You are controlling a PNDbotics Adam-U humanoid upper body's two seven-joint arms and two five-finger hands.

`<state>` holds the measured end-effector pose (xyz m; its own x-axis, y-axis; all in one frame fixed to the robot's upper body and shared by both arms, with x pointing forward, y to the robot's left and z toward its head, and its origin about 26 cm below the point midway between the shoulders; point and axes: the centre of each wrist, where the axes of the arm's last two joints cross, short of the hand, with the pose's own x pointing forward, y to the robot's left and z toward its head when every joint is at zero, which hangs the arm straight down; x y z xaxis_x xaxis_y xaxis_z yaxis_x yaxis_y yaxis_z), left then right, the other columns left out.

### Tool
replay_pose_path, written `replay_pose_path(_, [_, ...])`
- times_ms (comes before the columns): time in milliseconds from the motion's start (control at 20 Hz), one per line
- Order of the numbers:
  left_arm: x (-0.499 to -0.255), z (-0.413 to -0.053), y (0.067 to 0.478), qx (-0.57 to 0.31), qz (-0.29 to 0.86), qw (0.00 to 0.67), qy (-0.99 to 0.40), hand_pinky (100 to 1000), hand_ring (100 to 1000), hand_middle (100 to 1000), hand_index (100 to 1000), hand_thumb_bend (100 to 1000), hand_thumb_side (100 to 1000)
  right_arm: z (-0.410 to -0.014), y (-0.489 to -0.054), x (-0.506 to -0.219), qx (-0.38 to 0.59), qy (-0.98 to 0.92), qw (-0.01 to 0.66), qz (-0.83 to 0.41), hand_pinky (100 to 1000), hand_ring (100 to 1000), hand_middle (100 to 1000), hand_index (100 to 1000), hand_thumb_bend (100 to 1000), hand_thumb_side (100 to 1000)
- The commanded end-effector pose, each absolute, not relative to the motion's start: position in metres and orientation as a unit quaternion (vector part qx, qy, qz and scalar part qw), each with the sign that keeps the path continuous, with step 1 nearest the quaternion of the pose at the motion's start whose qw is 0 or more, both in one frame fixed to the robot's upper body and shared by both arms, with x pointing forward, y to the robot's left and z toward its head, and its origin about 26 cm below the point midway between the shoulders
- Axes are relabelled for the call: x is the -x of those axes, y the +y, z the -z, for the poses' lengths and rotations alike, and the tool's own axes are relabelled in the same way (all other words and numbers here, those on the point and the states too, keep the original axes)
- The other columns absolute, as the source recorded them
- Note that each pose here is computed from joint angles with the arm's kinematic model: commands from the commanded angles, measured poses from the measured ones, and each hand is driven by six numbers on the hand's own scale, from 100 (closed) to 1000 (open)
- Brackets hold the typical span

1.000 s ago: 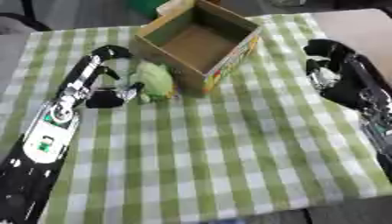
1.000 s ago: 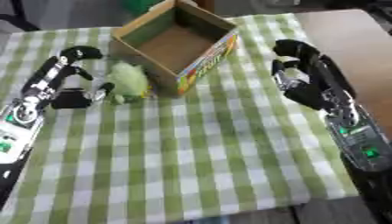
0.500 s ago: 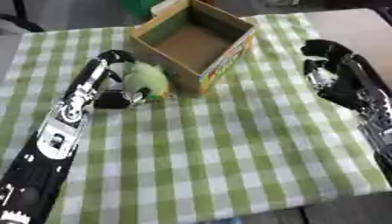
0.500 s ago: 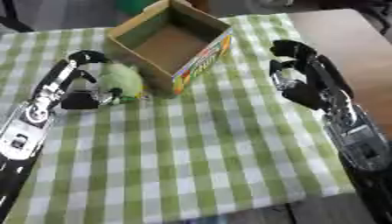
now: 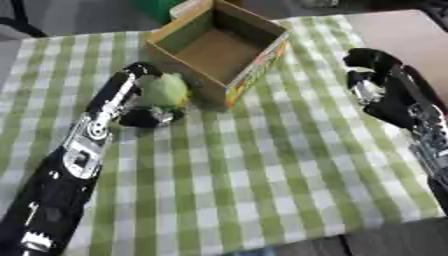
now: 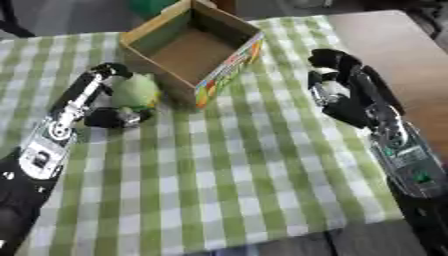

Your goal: Pick up objects on the table and place them in the box.

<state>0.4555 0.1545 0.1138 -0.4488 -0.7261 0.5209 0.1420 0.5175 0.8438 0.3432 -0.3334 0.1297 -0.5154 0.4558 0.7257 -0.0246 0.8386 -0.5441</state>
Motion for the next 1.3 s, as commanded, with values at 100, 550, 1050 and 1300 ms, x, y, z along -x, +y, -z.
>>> replay_pose_path(100, [-0.46,-0.123,0.151,-0.224,0.459,0.47,-0.72,680,936,857,812,738,297,-0.139,-0.335,-0.345,0.131,-0.838,0.464,-0.257,743,854,771,867,100,422])
replay_pose_path(550, [-0.462,-0.116,0.154,-0.298,0.471,0.461,-0.691,650,886,805,798,673,141,-0.137,-0.334,-0.345,0.128,-0.837,0.466,-0.258,743,854,771,868,100,425])
replay_pose_path(1050, [-0.462,-0.104,0.159,-0.337,0.436,0.474,-0.687,488,682,618,672,238,199,-0.135,-0.334,-0.345,0.128,-0.836,0.468,-0.256,742,854,771,868,100,425])
replay_pose_path(1300, [-0.461,-0.104,0.16,-0.316,0.423,0.489,-0.694,479,666,567,614,211,197,-0.135,-0.334,-0.345,0.128,-0.836,0.469,-0.255,742,854,771,869,100,426])
